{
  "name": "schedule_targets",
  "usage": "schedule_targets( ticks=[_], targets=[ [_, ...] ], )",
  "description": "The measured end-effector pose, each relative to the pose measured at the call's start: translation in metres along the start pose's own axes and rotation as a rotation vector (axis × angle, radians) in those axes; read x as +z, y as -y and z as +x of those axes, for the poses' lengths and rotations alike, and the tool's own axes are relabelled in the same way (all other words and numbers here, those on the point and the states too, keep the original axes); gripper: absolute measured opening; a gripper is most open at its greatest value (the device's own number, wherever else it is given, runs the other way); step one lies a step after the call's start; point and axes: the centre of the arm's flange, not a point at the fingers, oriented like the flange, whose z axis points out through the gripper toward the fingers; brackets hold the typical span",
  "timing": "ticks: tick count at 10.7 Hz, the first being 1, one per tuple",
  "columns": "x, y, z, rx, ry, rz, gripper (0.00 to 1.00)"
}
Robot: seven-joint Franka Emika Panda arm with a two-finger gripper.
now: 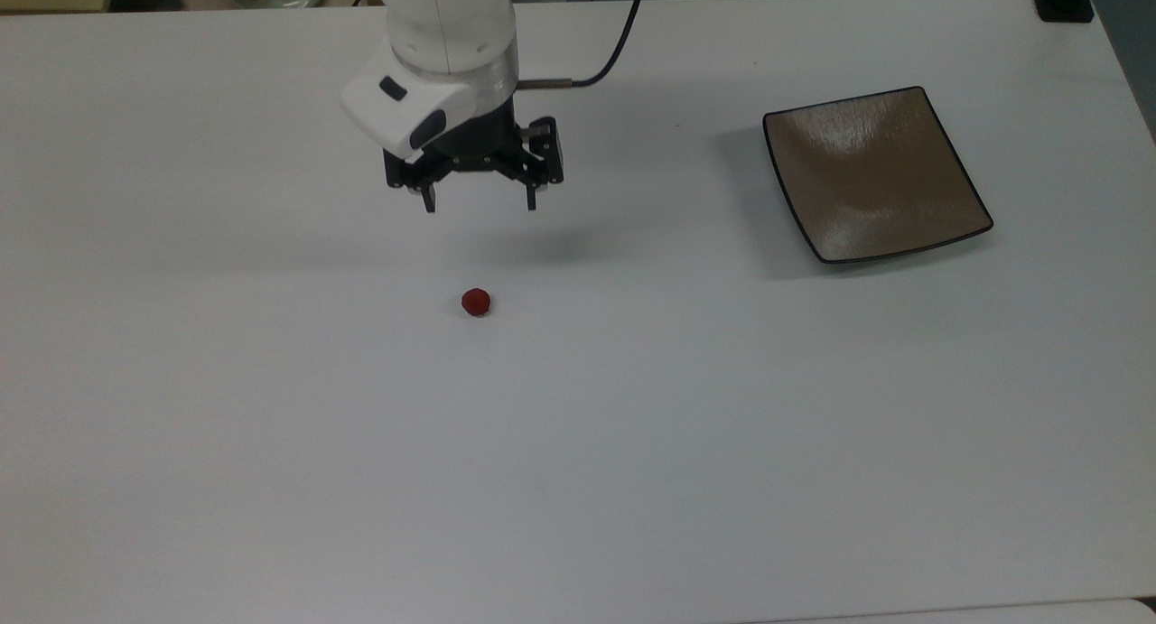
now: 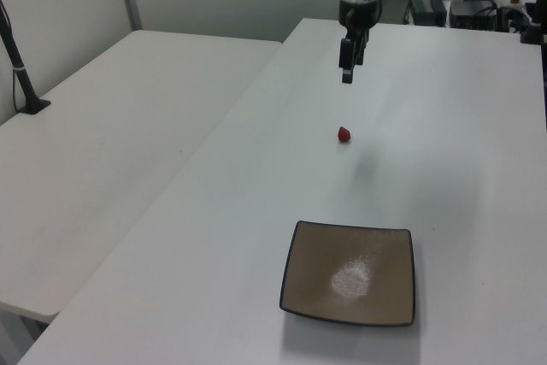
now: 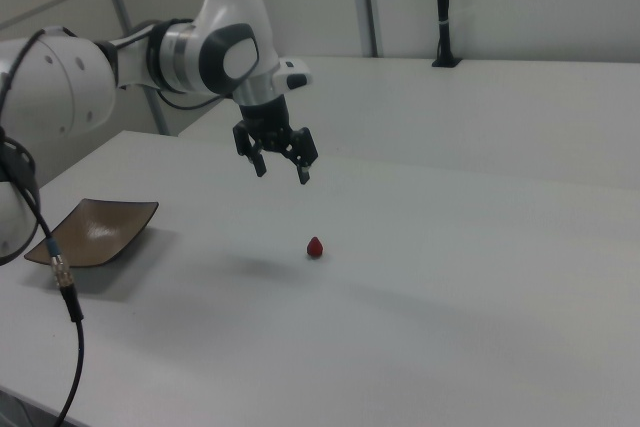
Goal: Strawberries on a ceramic plate
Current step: 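Move the open gripper over the red strawberry and lower it, then close the gripper around the red strawberry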
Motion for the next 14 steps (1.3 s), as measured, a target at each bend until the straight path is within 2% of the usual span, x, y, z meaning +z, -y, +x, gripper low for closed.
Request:
schedule_targets(
  ticks=[7,10,14],
  targets=[
    [0.076,-0.009,0.023,0.009,-0.015,-0.001,1.00],
    [0.112,-0.008,0.026,0.007,0.020,0.000,1.00],
    [0.131,-0.010,0.028,-0.006,0.024,-0.020,1.00]
  ],
)
